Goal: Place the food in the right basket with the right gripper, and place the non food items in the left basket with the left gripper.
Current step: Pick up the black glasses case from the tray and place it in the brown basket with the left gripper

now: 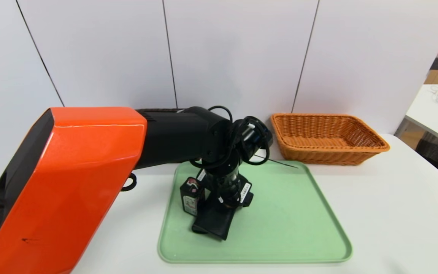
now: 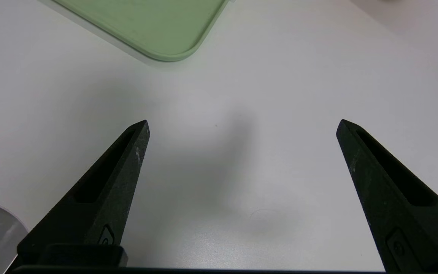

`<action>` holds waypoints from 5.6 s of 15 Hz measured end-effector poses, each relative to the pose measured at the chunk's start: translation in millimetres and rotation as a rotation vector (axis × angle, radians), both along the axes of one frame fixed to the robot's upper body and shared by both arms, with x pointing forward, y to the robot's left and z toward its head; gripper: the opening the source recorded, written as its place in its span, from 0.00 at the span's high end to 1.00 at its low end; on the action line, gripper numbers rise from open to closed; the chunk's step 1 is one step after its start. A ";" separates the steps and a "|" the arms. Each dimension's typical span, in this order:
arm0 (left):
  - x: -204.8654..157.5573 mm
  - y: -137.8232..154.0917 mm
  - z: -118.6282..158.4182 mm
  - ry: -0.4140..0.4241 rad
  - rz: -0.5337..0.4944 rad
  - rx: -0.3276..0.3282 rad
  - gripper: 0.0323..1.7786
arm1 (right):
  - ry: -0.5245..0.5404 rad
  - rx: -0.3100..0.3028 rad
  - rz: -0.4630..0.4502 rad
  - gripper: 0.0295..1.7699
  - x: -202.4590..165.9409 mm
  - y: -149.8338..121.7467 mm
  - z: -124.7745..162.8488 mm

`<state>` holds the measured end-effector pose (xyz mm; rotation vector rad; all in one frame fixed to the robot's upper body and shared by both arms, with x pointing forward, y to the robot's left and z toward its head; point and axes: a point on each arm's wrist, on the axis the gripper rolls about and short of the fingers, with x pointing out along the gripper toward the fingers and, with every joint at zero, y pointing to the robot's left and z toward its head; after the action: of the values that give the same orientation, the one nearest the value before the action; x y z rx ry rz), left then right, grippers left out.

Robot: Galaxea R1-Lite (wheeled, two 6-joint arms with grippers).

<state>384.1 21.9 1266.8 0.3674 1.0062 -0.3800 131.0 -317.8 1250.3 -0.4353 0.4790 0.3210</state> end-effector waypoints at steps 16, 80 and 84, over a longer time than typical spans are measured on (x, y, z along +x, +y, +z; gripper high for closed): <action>-1.7 -1.7 -1.7 0.004 -0.010 0.009 0.57 | -0.017 0.010 0.008 0.04 -2.2 -1.3 1.5; 125.6 236.9 83.7 -0.548 -0.626 0.463 0.69 | -0.032 0.003 0.025 0.04 -5.9 -3.7 -1.1; 137.5 235.4 59.6 -0.513 -0.632 0.459 0.69 | -0.023 -0.002 0.026 0.04 -6.3 -3.9 -4.1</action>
<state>521.7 257.3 1326.4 1.1500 0.4406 -0.5813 124.8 -321.6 1246.2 -0.4466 0.4514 0.3405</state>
